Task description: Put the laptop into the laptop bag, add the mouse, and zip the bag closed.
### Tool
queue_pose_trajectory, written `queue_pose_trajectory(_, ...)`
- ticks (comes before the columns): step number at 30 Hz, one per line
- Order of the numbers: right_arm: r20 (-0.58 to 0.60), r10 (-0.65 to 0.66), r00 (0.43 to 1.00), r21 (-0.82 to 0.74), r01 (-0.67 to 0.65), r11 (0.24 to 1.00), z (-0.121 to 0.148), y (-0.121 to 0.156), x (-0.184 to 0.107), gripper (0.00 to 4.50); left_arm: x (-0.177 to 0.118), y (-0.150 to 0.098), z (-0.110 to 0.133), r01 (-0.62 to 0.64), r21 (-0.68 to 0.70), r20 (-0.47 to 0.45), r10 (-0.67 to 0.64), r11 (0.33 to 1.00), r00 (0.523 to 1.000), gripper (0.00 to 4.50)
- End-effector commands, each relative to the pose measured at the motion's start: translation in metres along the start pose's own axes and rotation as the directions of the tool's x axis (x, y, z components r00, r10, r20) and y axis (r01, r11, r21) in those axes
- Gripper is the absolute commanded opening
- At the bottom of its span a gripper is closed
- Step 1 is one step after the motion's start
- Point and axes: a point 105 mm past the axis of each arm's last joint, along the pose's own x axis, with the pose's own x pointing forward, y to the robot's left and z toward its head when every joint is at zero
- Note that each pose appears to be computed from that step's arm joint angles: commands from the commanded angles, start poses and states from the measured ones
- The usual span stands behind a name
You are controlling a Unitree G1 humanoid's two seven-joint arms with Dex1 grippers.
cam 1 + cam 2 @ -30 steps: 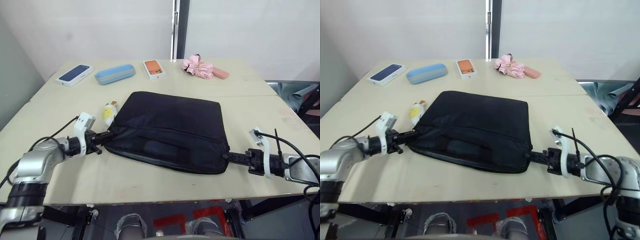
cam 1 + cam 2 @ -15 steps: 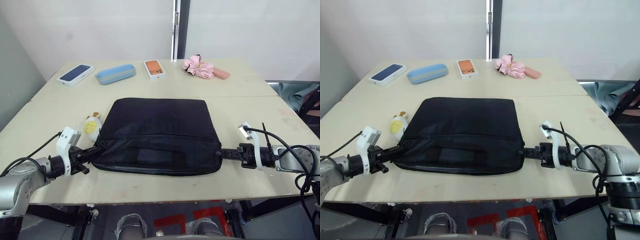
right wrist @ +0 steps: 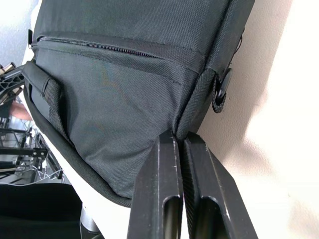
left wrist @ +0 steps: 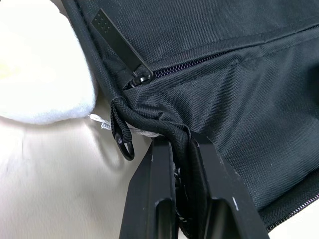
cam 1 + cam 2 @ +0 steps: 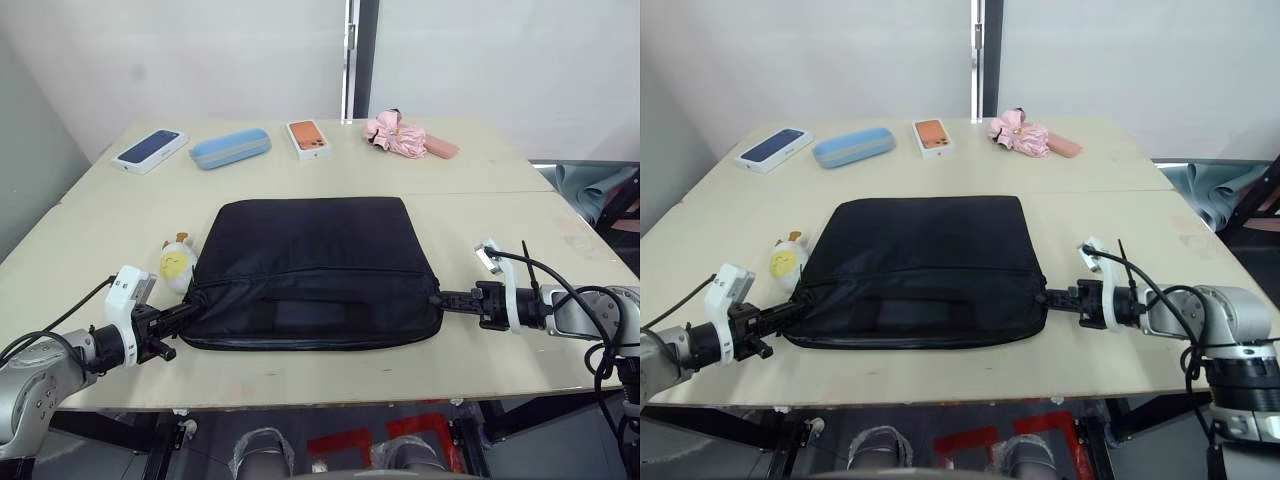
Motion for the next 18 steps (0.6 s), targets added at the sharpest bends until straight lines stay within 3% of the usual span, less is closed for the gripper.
queue_pose_trajectory(1,0.031,0.033,0.999,-0.049,-0.031,0.998,0.012,0.01,-0.003,0.03,-0.002,-0.002,-0.002,0.01,0.02,-0.026,-0.009,1.0,1.0,0.0)
queue_pose_trajectory(18,0.09,-0.006,0.996,-0.065,0.012,0.998,0.026,0.002,0.001,0.03,0.011,0.013,0.015,-0.021,0.051,0.035,0.019,0.998,0.999,0.0)
